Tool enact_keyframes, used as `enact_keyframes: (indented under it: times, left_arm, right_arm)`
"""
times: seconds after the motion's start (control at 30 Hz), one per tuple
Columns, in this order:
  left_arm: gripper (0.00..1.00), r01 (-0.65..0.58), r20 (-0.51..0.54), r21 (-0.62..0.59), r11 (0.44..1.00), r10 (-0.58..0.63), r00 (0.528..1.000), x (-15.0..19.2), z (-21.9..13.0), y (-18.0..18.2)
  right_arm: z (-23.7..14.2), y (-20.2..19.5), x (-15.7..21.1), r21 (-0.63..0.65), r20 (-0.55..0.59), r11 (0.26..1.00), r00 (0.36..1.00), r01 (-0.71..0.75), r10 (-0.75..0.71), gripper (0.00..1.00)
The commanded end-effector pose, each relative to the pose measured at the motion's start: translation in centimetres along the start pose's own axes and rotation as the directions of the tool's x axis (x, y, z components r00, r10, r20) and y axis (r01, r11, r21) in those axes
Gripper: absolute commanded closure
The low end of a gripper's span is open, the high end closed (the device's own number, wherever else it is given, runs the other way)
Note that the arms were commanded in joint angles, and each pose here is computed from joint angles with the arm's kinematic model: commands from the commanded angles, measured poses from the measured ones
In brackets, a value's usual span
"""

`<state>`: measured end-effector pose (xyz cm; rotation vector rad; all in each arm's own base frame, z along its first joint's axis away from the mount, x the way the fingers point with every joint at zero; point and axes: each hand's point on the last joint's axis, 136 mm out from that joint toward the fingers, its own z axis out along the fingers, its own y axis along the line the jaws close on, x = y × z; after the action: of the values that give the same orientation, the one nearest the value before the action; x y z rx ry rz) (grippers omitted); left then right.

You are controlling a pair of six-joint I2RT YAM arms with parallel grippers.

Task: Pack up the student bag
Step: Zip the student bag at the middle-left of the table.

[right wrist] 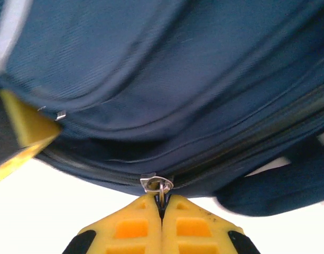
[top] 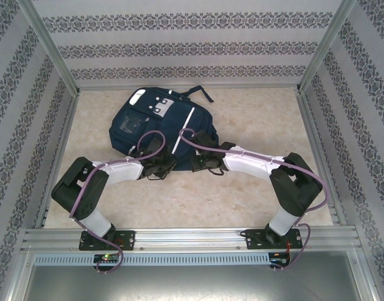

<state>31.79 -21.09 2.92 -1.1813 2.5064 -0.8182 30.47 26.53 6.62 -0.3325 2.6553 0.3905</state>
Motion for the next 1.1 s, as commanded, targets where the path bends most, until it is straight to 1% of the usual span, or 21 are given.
enact_keyframes:
  times: [0.0,0.13,0.23,0.33,0.4,0.47,0.53,0.6,0.7,0.77,0.83,0.87,0.9,0.93,1.07]
  left_arm:
    - [1.0,0.006,0.046,-0.304,0.953,0.009,0.999,-0.9,-0.6,8.9]
    - [1.0,0.001,0.036,-0.335,0.942,0.012,0.999,-0.8,-0.2,9.9]
    - [1.0,-0.014,0.019,-0.32,0.947,0.021,1.0,-0.7,-0.1,9.5]
    - [1.0,-0.077,0.0,-0.265,0.961,0.079,0.997,-0.7,-0.6,6.8]
    - [0.98,-0.146,-0.024,-0.225,0.963,0.145,0.989,-0.6,-1.2,4.5]
    - [0.93,-0.198,-0.055,-0.179,0.964,0.191,0.98,0.1,-1.9,2.1]
    - [0.85,-0.205,-0.102,-0.123,0.971,0.193,0.976,1.7,-2.7,-0.3]
    - [0.76,-0.18,-0.136,-0.078,0.981,0.168,0.976,3.3,-3.1,-2.0]
    - [0.71,-0.111,-0.173,-0.029,0.993,0.104,0.979,5.4,-3.2,-4.0]
    - [0.65,-0.055,-0.192,0.0,0.998,0.054,0.98,6.5,-3.0,-5.1]
    - [0.6,0.011,-0.211,0.063,0.998,0.003,0.977,7.7,-2.7,-6.7]
    - [0.55,0.036,-0.212,0.088,0.996,-0.017,0.977,7.9,-2.6,-7.4]
    - [0.46,0.06,-0.208,0.105,0.993,-0.037,0.977,8.1,-2.5,-8.0]
    - [0.4,0.085,-0.201,0.12,0.989,-0.06,0.978,8.1,-2.3,-8.5]
    - [0.36,0.188,-0.16,0.181,0.965,-0.16,0.974,7.2,-1.2,-9.7]
  right_arm:
    - [-0.9,-5.2,-0.5,0.125,0.014,0.992,1.0,-0.012,0.01,1.0]
    - [-0.8,-8.5,-1.1,0.174,0.011,0.984,0.999,-0.032,0.031,1.0]
    - [-0.7,-9.1,-1.7,0.16,0.014,0.987,0.999,-0.036,0.034,1.0]
    - [-0.7,-8.1,-1.9,0.11,0.011,0.993,0.999,-0.033,0.032,1.0]
    - [-0.8,-7.5,-2.0,0.08,0.015,0.996,0.999,-0.04,0.039,1.0]
    - [-0.9,-7.2,-2.1,0.061,0.021,0.997,0.999,-0.046,0.044,1.0]
    - [-1.1,-7.0,-2.2,0.057,0.025,0.997,0.998,-0.05,0.049,1.0]
    - [-1.3,-6.7,-2.3,0.052,0.034,0.997,0.998,-0.05,0.049,1.0]
    - [-1.4,-6.4,-2.3,0.051,0.043,0.998,0.998,-0.049,0.047,1.0]
    - [-1.2,-6.2,-2.1,0.048,0.042,0.998,0.998,-0.051,0.049,1.0]
    - [-1.0,-5.9,-1.9,0.045,0.039,0.998,0.998,-0.047,0.046,1.0]
    - [-0.9,-5.8,-1.8,0.041,0.04,0.998,0.998,-0.046,0.045,1.0]
    - [-0.9,-5.7,-1.8,0.038,0.042,0.998,0.998,-0.046,0.045,1.0]
    - [-0.9,-5.6,-1.7,0.036,0.043,0.998,0.998,-0.044,0.043,1.0]
    - [-1.0,-5.4,-1.5,0.028,0.051,0.999,0.998,-0.042,0.041,1.0]
